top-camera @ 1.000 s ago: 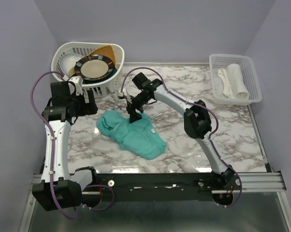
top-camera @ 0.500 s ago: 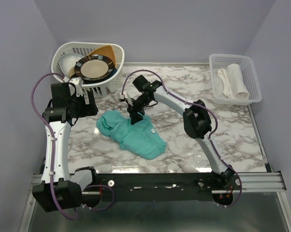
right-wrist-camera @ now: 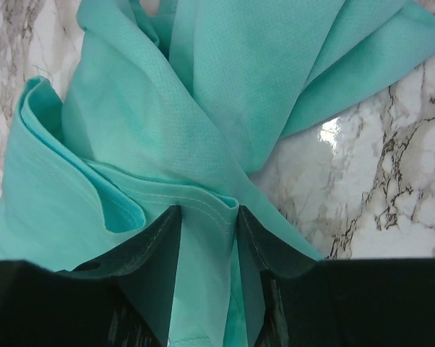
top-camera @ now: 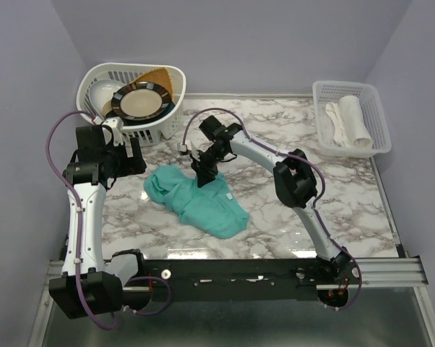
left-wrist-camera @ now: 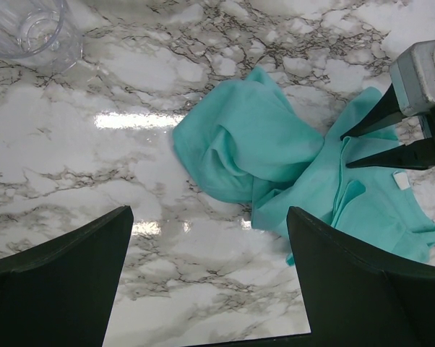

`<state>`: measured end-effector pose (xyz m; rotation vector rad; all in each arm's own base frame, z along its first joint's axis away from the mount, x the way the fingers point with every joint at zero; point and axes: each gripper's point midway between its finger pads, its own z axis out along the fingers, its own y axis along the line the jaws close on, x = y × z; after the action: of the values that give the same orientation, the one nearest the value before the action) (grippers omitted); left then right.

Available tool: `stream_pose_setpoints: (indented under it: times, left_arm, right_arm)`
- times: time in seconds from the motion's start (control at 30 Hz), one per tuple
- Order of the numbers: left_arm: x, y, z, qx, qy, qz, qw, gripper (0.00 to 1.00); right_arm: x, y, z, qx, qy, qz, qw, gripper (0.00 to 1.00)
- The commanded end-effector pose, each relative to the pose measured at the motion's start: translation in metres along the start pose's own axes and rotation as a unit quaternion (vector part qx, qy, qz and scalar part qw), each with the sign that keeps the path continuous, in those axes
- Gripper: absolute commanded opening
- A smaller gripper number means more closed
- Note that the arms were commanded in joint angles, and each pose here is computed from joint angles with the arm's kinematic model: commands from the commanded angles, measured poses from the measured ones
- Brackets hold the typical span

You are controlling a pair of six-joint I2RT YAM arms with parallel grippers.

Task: Roll the t-shirts
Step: Flatten out the T-shirt at the center of the board.

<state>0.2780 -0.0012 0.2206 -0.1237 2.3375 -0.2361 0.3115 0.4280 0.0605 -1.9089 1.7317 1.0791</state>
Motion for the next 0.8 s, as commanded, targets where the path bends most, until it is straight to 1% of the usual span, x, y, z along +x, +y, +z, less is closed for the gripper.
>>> stream_pose_setpoints:
  times: [0.0,0.13,0.33,0.47,0.53,0.7,0.73,0.77]
  left_arm:
    - [-0.002,-0.003,-0.004,0.009,-0.010,-0.006,1.000,0.98]
    - [-0.002,-0.003,-0.003,0.009,-0.010,-0.005,1.000,0.98]
    - [0.001,-0.003,-0.004,0.009,-0.010,-0.005,1.000,0.98]
    - [0.004,-0.002,-0.003,0.009,-0.007,-0.007,1.000,0.98]
    - [0.005,-0.001,-0.002,0.008,-0.006,-0.007,1.000,0.98]
    - [0.005,-0.001,-0.001,0.010,-0.006,-0.007,1.000,0.98]
    - [0.005,-0.002,-0.001,0.010,-0.005,-0.007,1.000,0.98]
    - [0.005,-0.002,0.000,0.011,-0.005,-0.007,1.000,0.98]
  right_arm:
    - [-0.006,-0.004,-0.009,0.032,0.002,-0.007,0.999,0.45]
    - [-0.015,-0.006,-0.014,0.046,-0.010,-0.011,0.999,0.47]
    - [-0.032,-0.007,-0.019,0.048,-0.033,-0.013,0.998,0.47]
    - [-0.033,-0.005,-0.018,0.043,-0.034,-0.011,0.998,0.44]
    - [-0.031,-0.005,-0.018,0.040,-0.031,-0.011,0.999,0.41]
    - [-0.024,-0.002,-0.015,0.032,-0.022,-0.005,0.999,0.40]
    - [-0.024,-0.002,-0.015,0.030,-0.022,-0.006,0.999,0.37]
    - [-0.023,-0.001,-0.015,0.029,-0.021,-0.006,0.999,0.28]
